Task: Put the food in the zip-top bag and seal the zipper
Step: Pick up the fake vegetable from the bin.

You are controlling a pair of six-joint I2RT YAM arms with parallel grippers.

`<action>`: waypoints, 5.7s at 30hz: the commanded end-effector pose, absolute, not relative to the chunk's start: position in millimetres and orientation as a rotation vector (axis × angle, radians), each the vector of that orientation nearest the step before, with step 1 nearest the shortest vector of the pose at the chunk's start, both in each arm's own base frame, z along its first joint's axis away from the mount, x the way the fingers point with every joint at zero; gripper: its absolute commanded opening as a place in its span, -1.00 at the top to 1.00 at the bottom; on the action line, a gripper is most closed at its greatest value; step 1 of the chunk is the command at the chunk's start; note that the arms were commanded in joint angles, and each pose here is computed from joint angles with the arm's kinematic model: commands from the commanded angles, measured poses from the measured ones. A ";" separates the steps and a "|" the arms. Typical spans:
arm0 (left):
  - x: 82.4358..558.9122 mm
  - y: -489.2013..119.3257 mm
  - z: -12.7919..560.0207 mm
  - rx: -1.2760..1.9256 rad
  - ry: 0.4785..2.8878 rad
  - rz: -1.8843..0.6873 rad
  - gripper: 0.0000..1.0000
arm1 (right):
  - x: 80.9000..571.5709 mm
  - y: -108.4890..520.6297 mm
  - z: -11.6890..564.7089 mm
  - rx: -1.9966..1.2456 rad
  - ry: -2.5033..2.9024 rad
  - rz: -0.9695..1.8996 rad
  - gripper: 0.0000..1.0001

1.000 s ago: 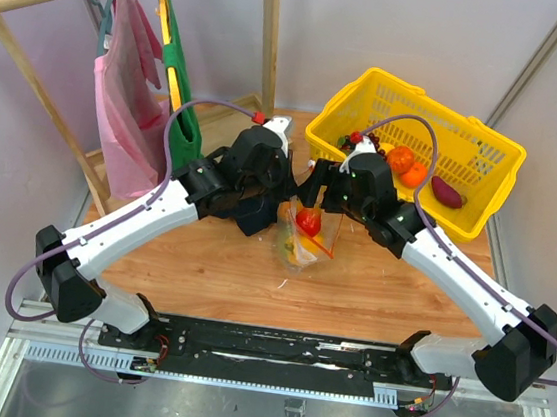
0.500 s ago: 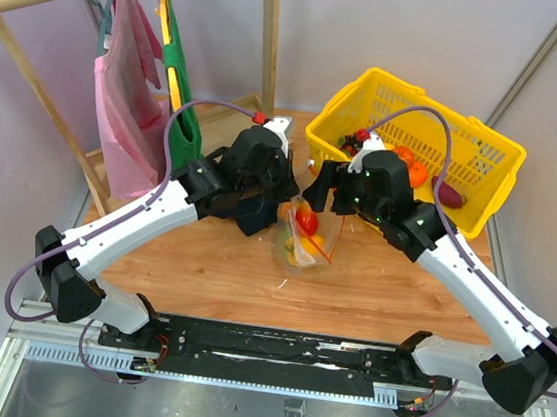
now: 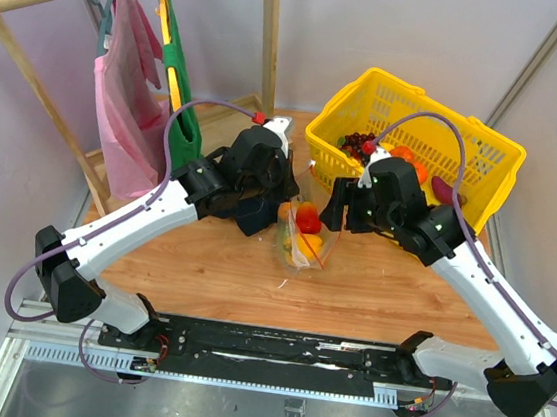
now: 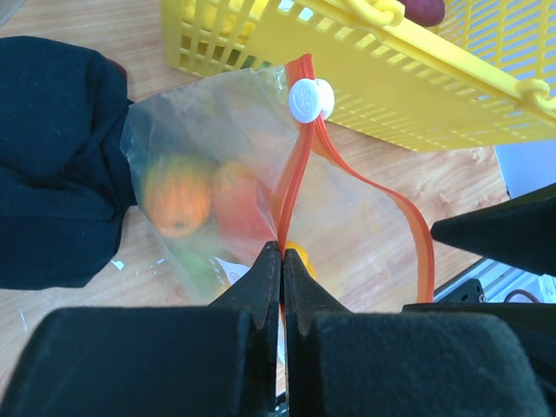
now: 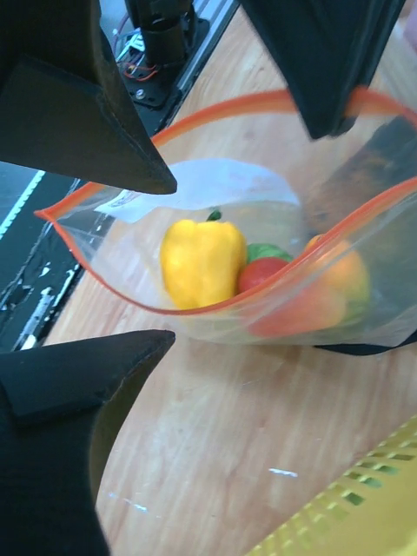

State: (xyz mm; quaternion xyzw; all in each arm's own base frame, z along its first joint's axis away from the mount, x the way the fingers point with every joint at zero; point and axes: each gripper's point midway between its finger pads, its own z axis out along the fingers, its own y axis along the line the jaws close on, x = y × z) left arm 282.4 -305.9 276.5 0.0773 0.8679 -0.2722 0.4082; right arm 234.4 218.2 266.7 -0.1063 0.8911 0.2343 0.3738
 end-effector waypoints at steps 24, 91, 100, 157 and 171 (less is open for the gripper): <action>265.1 -287.2 282.1 0.227 2.213 -0.652 0.99 | 214.6 205.6 260.3 -0.335 2.437 0.500 0.99; 280.6 -299.6 272.9 0.326 2.145 -0.628 0.99 | 465.2 -105.2 134.2 -0.282 2.590 -0.456 -0.82; 280.1 -301.3 268.6 0.333 2.152 -0.633 0.99 | 470.7 -125.1 85.0 -0.233 2.663 -0.522 -0.80; 276.9 -301.1 274.8 0.334 2.126 -0.663 0.99 | 507.0 -120.8 22.1 -0.725 2.492 -0.627 -0.49; 276.4 -301.6 275.3 0.335 2.123 -0.669 0.99 | 487.9 -78.6 -27.5 -0.776 2.631 -0.206 -0.13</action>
